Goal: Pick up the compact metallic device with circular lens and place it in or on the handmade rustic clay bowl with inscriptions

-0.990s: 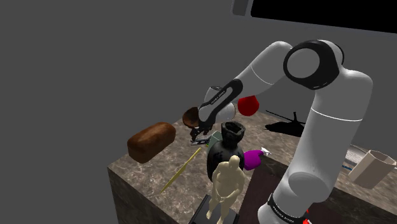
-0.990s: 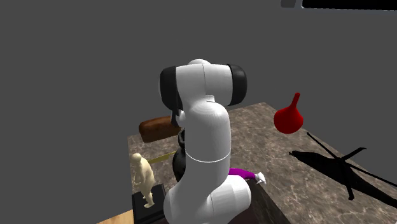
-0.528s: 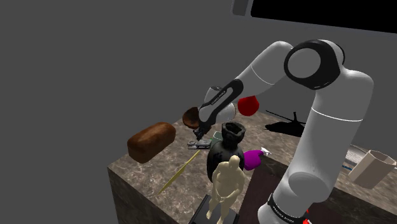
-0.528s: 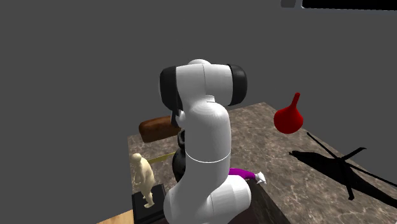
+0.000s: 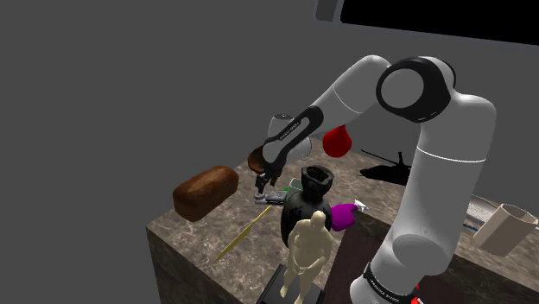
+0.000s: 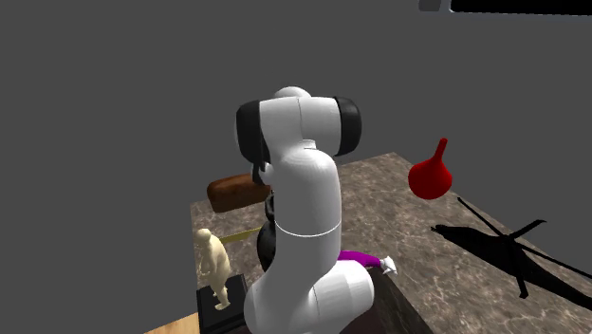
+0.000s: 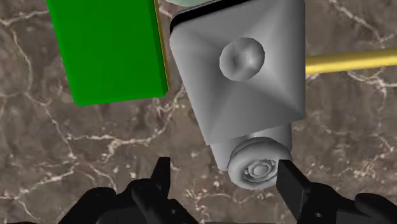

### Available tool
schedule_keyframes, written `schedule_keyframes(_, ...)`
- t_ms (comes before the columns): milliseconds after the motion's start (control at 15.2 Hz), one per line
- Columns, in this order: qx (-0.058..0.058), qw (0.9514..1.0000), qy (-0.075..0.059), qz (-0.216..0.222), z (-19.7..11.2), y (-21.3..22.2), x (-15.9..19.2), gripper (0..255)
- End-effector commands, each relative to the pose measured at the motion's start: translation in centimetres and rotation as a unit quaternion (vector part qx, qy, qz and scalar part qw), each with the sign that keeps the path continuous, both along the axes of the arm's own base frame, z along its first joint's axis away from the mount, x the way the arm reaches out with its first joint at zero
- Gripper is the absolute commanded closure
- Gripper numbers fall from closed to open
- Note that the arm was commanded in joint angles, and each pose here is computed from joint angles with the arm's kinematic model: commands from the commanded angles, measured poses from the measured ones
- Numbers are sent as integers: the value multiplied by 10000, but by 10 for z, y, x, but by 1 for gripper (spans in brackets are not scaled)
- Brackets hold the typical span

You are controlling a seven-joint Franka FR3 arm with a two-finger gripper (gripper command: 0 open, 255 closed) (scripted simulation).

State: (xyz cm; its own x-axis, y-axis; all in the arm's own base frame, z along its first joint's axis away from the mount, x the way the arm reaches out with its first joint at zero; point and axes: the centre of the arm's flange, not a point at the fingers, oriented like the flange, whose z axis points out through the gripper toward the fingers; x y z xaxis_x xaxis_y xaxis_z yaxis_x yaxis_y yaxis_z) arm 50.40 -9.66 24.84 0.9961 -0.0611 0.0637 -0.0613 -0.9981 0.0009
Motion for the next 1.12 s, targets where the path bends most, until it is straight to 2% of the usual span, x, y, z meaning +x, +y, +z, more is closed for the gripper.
schedule_keyframes(0,-158,9892,989,1068,-5,28,31,0)
schedule_keyframes(66,-200,9826,1241,1370,-8,38,38,0)
schedule_keyframes(594,-200,9826,1241,1370,-47,35,31,0)
schedule_keyframes(1056,-200,9826,1241,1370,-47,35,31,0)
